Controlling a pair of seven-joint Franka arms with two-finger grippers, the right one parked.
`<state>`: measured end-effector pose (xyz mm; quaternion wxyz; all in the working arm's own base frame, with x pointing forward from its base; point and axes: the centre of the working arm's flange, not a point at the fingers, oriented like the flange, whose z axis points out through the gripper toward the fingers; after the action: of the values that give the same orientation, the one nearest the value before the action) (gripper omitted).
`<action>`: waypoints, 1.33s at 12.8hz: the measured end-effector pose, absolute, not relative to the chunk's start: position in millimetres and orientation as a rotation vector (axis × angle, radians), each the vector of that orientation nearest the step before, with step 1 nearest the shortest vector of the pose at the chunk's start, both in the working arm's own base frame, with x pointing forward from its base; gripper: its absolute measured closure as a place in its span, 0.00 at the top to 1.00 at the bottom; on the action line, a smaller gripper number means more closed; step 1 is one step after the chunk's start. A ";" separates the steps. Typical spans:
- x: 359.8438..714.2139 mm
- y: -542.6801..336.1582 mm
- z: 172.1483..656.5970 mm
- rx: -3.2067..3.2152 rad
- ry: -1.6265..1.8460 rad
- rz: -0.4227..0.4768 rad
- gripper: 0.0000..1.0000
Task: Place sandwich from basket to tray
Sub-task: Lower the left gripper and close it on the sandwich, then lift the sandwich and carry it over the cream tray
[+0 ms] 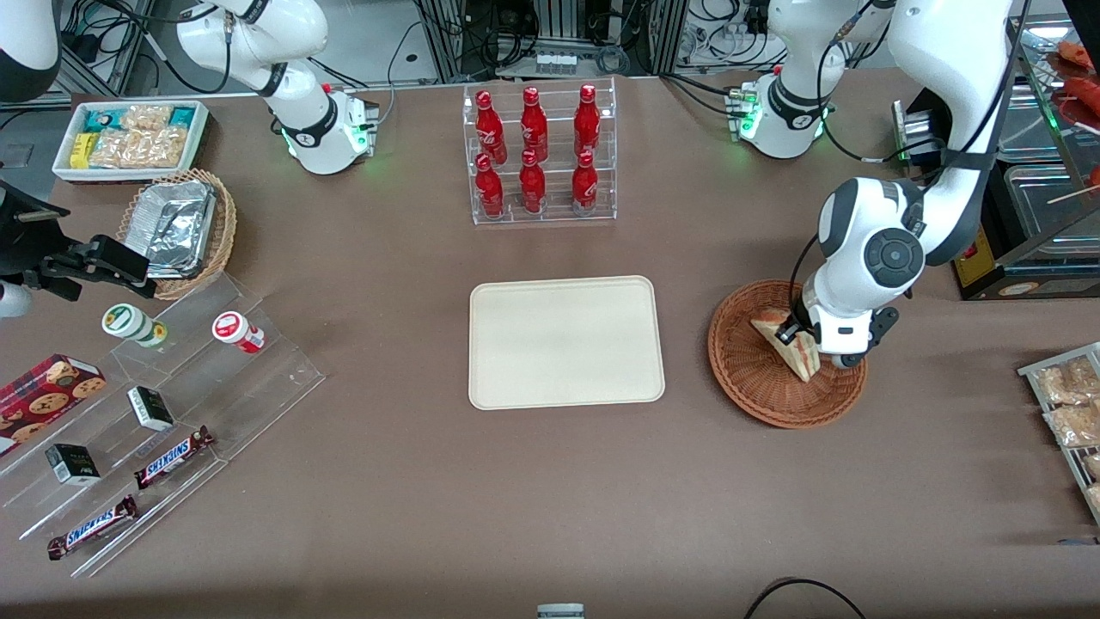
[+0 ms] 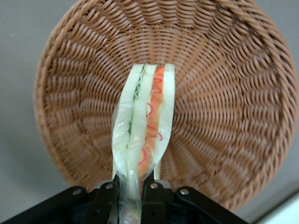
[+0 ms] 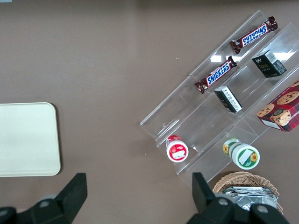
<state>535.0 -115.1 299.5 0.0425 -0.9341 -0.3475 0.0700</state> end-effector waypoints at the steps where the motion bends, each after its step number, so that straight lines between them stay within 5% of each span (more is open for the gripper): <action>1: 539.7 -123.8 317.1 -2.857 -1.028 0.239 0.15; 11: 510.1 -292.9 354.8 -3.060 -0.344 0.311 0.14; 17: 501.7 -414.3 336.1 -3.054 -0.334 0.159 0.14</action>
<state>501.7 -414.3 336.1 0.0326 -0.9922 -0.1087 0.0516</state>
